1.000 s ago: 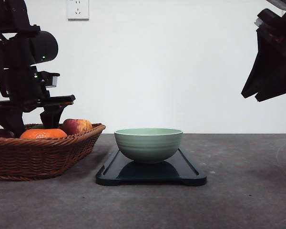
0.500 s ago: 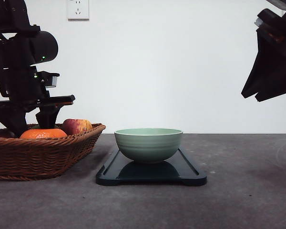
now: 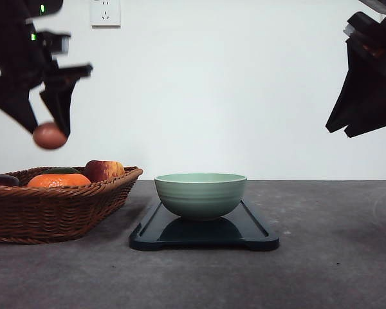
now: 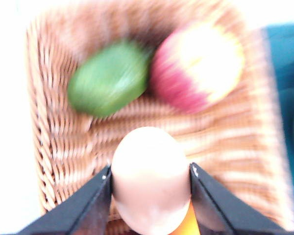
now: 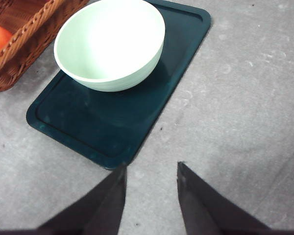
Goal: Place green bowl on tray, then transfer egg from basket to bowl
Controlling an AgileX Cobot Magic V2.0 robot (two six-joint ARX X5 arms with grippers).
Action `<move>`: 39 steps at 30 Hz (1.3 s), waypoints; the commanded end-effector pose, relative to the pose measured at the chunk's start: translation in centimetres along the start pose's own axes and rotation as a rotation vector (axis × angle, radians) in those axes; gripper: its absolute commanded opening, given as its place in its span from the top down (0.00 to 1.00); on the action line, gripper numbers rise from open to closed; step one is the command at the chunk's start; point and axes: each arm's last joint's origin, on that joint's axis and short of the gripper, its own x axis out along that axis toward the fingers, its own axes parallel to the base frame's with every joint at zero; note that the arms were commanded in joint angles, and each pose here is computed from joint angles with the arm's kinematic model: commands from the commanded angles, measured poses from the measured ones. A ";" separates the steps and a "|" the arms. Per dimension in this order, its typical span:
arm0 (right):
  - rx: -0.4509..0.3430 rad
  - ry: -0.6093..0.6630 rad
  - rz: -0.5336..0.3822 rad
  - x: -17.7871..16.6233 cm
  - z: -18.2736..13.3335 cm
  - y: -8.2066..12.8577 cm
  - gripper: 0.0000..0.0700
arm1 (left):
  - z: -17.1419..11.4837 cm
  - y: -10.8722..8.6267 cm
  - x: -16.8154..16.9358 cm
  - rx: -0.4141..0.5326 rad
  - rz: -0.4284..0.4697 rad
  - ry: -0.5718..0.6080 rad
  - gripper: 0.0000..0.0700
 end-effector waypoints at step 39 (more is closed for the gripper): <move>0.005 0.002 0.001 0.1 0.1 0.0 0.71 | -1.6 -15.9 9.9 0.314 -0.288 -0.173 0.68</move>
